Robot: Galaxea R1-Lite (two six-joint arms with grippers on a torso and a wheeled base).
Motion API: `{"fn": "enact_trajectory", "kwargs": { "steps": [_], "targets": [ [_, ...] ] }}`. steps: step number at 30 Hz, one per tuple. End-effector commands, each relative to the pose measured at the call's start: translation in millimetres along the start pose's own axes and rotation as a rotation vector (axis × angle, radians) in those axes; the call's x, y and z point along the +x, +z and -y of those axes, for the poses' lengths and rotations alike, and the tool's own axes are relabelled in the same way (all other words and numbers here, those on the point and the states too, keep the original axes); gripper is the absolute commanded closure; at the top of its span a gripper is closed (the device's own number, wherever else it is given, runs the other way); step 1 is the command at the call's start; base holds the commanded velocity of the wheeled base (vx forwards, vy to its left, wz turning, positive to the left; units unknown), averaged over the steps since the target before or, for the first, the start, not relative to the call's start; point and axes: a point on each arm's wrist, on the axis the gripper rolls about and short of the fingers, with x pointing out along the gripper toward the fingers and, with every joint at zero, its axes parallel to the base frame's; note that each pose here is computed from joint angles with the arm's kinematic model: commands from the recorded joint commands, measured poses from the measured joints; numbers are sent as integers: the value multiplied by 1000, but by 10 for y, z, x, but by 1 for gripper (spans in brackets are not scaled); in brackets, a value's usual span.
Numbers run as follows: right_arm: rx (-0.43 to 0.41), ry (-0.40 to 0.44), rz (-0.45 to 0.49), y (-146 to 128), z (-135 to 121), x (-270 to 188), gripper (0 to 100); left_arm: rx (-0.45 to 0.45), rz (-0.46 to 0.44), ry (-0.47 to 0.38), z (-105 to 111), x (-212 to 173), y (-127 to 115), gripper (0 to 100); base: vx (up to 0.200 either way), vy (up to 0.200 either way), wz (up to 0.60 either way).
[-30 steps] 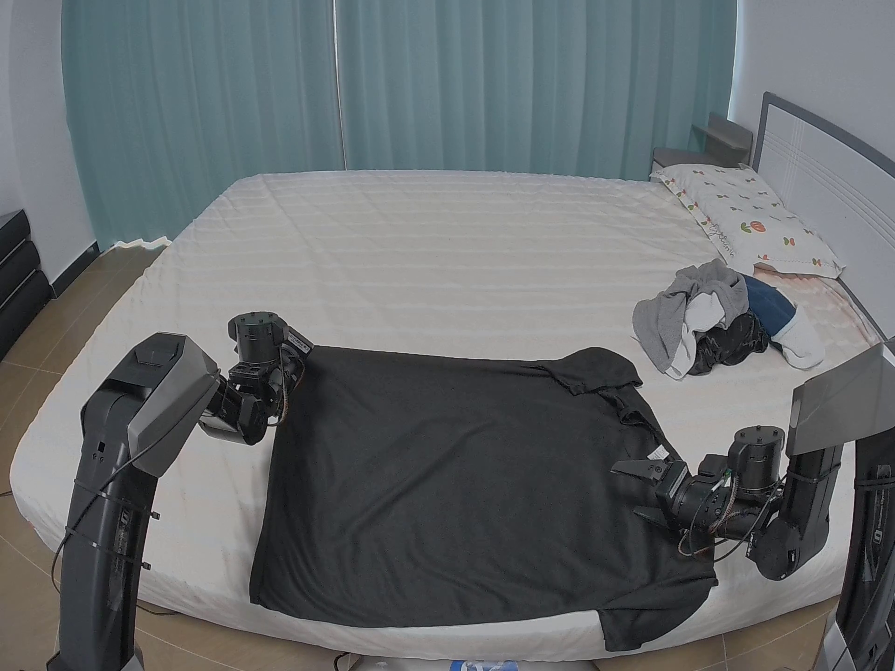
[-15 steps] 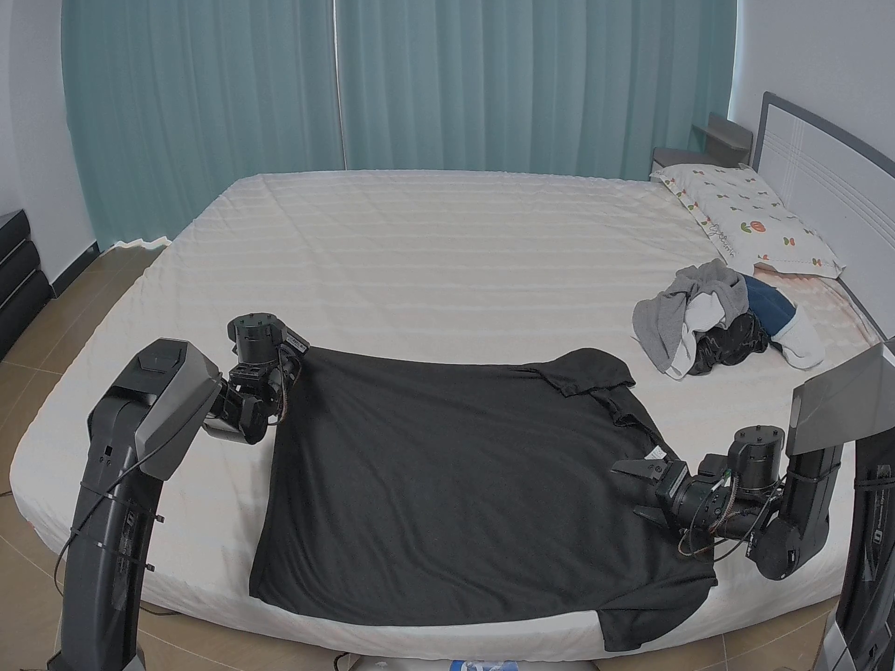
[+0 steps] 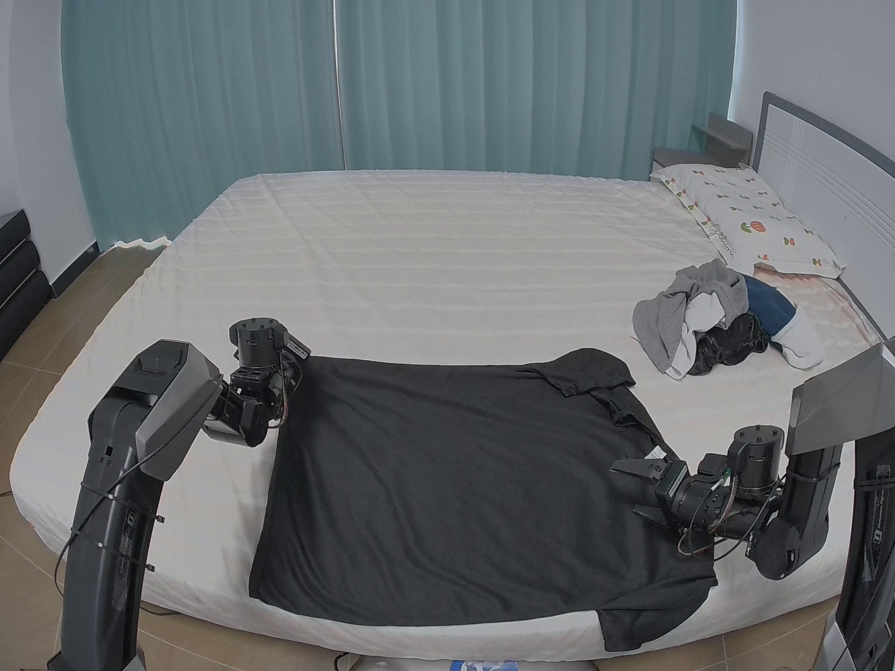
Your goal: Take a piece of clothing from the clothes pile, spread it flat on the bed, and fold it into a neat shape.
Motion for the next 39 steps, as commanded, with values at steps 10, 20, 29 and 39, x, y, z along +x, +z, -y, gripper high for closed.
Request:
{"fn": "enact_trajectory", "kwargs": {
  "steps": [10,20,29,39],
  "targets": [
    [2,10,12,27,-3,-1,0,-237,-127,-57,163,-766,757,0,0,0,0],
    [7,22,23,60,-23,8,0,-233,-349,-39,53,-1309,579,0,0,0,0],
    [-26,183,201,398,-510,-327,0,-247,-446,29,-131,-1873,445,0,0,0,0],
    [28,66,192,653,-464,47,0,-296,-430,8,-279,-1856,297,0,0,0,0]
  ]
}}
